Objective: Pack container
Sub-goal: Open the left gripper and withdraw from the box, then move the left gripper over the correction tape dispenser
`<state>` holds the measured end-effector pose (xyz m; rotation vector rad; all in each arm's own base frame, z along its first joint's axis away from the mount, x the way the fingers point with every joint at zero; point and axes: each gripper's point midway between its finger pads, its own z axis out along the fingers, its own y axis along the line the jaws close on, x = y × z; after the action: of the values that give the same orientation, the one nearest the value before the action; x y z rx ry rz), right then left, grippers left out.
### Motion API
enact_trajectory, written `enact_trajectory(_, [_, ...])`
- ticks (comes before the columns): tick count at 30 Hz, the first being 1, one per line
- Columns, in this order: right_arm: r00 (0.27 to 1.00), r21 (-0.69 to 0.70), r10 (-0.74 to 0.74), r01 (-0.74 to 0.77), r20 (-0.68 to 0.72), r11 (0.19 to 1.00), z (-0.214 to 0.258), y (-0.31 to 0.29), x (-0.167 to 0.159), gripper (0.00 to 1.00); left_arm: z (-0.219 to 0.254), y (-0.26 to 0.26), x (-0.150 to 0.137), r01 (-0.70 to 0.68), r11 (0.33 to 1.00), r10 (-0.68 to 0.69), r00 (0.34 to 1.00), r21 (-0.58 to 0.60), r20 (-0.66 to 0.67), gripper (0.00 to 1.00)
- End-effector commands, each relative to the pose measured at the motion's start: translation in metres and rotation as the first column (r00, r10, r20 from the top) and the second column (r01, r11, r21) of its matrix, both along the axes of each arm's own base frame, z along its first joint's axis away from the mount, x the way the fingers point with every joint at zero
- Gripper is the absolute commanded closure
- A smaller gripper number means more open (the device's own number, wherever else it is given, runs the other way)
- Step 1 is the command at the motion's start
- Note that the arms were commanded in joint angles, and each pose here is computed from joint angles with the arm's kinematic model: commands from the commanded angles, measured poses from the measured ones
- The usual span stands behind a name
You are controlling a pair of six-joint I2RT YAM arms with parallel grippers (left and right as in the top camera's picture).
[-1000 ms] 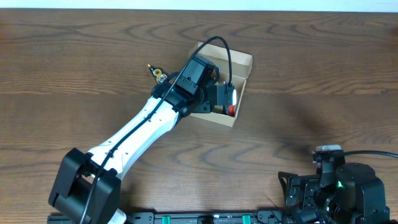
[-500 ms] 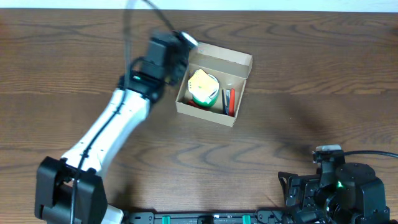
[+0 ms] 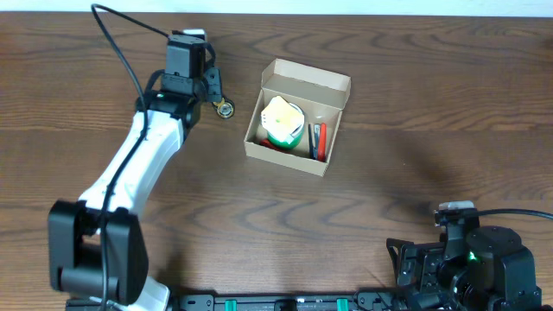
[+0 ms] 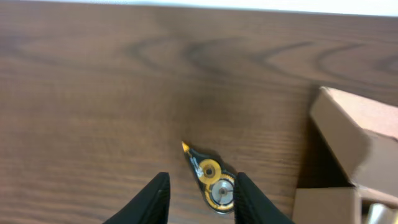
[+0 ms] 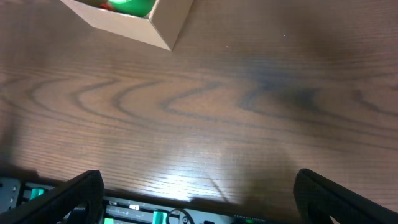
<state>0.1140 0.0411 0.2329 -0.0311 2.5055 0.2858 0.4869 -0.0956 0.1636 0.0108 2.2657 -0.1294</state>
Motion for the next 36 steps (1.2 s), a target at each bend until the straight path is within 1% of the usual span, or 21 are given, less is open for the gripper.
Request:
enact_trajectory(1, [1.000, 0.010, -0.017, 0.017, -0.002, 1.000, 0.000, -0.001, 0.000, 0.01, -0.029, 0.009, 0.004, -0.180, 0.978, 0.171, 0.981, -0.109, -0.090, 0.70])
enact_trajectory(3, [1.000, 0.009, -0.018, 0.018, -0.002, 1.000, 0.000, -0.001, 0.000, 0.01, -0.037, 0.007, 0.005, -0.213, 0.966, 0.193, 0.972, -0.149, -0.136, 0.71])
enact_trajectory(5, [1.000, 0.009, -0.018, 0.018, -0.002, 1.000, 0.000, -0.001, 0.000, 0.01, -0.039, 0.000, 0.011, -0.203, 0.962, 0.175, 0.972, -0.180, -0.158, 0.71])
enact_trajectory(6, [1.000, 0.009, -0.018, 0.018, -0.002, 1.000, 0.000, -0.001, 0.000, 0.01, -0.038, -0.001, 0.014, -0.209, 0.961, 0.180, 0.970, -0.182, -0.164, 0.72])
enact_trajectory(12, [1.000, 0.009, -0.017, 0.017, -0.002, 1.000, 0.000, -0.001, 0.000, 0.01, -0.040, -0.005, 0.033, -0.264, 0.949, 0.215, 0.942, -0.175, -0.258, 0.72])
enact_trajectory(15, [1.000, 0.009, -0.018, 0.018, -0.002, 1.000, 0.000, -0.001, 0.000, 0.01, -0.043, -0.007, 0.042, -0.286, 0.942, 0.229, 0.930, -0.174, -0.286, 0.69])
enact_trajectory(17, [1.000, 0.009, -0.018, 0.018, -0.002, 1.000, 0.000, -0.001, 0.000, 0.01, -0.047, -0.007, 0.044, -0.311, 0.932, 0.247, 0.921, -0.186, -0.301, 0.65])
enact_trajectory(19, [1.000, 0.010, -0.017, 0.017, -0.002, 1.000, 0.000, -0.001, 0.000, 0.01, -0.052, -0.007, 0.043, -0.336, 0.922, 0.264, 0.910, -0.194, -0.318, 0.54])
enact_trajectory(23, [1.000, 0.009, -0.018, 0.018, -0.002, 1.000, 0.000, -0.001, 0.000, 0.01, -0.068, -0.006, 0.038, -0.355, 0.918, 0.275, 0.891, -0.176, -0.362, 0.40])
enact_trajectory(24, [1.000, 0.009, -0.018, 0.018, -0.002, 1.000, 0.000, -0.001, 0.000, 0.01, -0.072, -0.006, 0.037, -0.366, 0.914, 0.282, 0.884, -0.175, -0.373, 0.38])
enact_trajectory(29, [1.000, 0.010, -0.017, 0.017, -0.002, 1.000, 0.000, -0.001, 0.000, 0.01, -0.093, -0.006, 0.035, -0.411, 0.894, 0.310, 0.853, -0.176, -0.419, 0.34])
enact_trajectory(32, [1.000, 0.009, -0.018, 0.018, -0.002, 1.000, 0.000, -0.001, 0.000, 0.01, -0.105, -0.011, 0.032, -0.413, 0.891, 0.294, 0.842, -0.188, -0.453, 0.30])
enact_trajectory(36, [1.000, 0.010, -0.017, 0.017, -0.002, 1.000, 0.000, -0.001, 0.000, 0.01, -0.119, -0.019, 0.029, -0.405, 0.891, 0.265, 0.830, -0.204, -0.491, 0.29])
